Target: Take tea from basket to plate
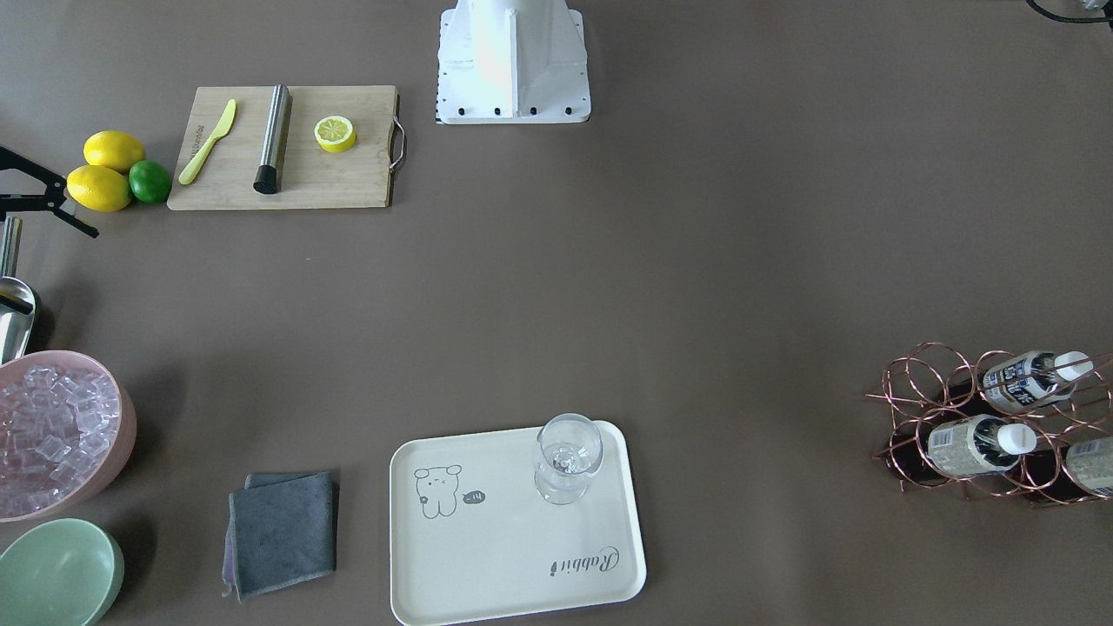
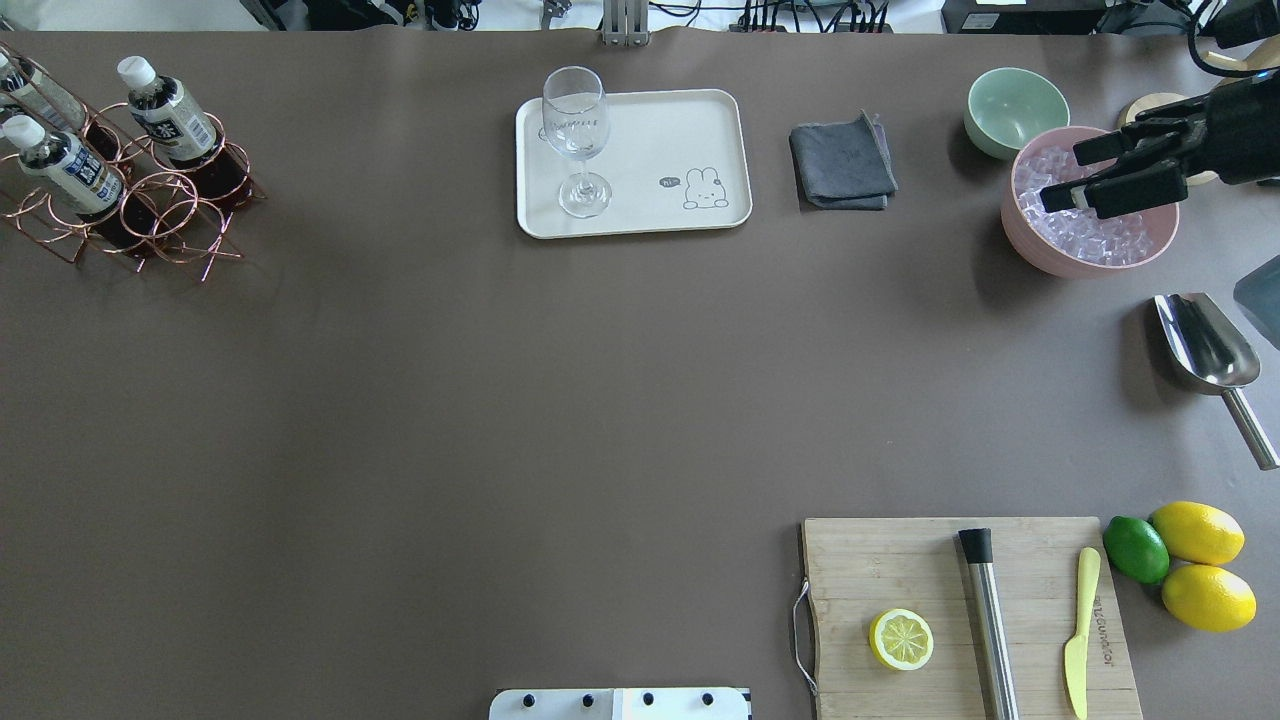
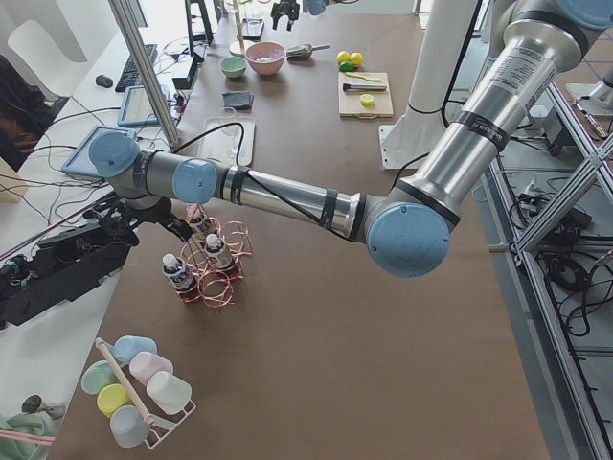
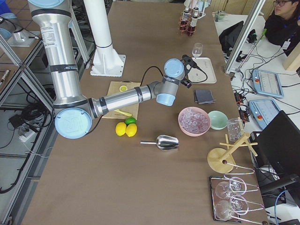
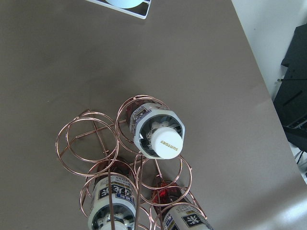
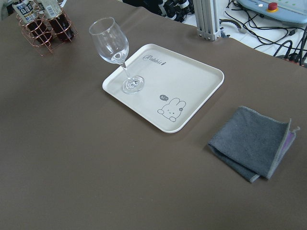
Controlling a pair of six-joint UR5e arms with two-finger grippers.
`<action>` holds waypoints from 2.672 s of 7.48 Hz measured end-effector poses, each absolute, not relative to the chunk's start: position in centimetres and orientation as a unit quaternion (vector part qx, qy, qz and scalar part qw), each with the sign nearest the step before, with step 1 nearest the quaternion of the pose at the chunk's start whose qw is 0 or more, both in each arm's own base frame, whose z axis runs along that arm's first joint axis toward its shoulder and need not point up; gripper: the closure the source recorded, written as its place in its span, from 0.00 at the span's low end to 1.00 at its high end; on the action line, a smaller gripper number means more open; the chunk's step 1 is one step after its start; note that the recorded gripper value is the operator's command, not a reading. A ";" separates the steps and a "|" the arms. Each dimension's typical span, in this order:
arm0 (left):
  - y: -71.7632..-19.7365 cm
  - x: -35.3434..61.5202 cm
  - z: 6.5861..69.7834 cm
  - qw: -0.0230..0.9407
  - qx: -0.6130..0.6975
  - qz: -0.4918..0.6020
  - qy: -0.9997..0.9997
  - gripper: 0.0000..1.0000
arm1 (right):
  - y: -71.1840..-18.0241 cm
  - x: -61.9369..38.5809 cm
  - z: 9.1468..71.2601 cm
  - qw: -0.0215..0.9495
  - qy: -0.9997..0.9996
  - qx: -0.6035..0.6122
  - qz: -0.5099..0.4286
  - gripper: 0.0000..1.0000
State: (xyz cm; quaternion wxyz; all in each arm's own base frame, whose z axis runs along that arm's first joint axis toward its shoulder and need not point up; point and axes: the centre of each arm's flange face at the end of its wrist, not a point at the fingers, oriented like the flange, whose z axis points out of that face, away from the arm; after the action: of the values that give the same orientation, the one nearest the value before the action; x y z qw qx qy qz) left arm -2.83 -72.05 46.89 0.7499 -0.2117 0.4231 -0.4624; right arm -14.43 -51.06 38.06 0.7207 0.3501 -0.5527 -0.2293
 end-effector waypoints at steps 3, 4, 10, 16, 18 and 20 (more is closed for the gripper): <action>-71.8 -1.6 47.3 0.736 -0.241 -0.479 0.413 0.03 | -50.1 -18.4 41.4 0.687 -0.538 0.414 -0.259 0.00; -71.9 -0.4 47.4 0.739 -0.245 -0.474 0.411 0.05 | -50.0 -19.0 42.3 0.675 -0.537 0.430 -0.267 0.00; -71.9 2.1 45.6 0.727 -0.272 -0.471 0.418 0.32 | -49.7 -26.8 34.6 0.627 -0.556 0.506 -0.205 0.00; -70.2 1.5 45.0 0.726 -0.288 -0.492 0.385 0.46 | -44.3 -31.0 31.2 0.565 -0.575 0.517 -0.289 0.00; -70.1 1.1 45.1 0.730 -0.285 -0.497 0.372 0.60 | -43.5 -31.1 31.3 0.554 -0.573 0.518 -0.310 0.00; -70.1 0.4 44.9 0.728 -0.285 -0.501 0.371 0.60 | -43.1 -31.2 31.5 0.553 -0.574 0.516 -0.313 0.01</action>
State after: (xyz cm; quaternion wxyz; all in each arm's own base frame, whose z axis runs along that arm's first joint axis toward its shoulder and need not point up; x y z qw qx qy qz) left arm 0.42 -70.10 44.92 0.7283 -0.2847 0.3713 -0.5006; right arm -31.25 -43.12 31.50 0.5534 0.5158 -0.5740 -0.3134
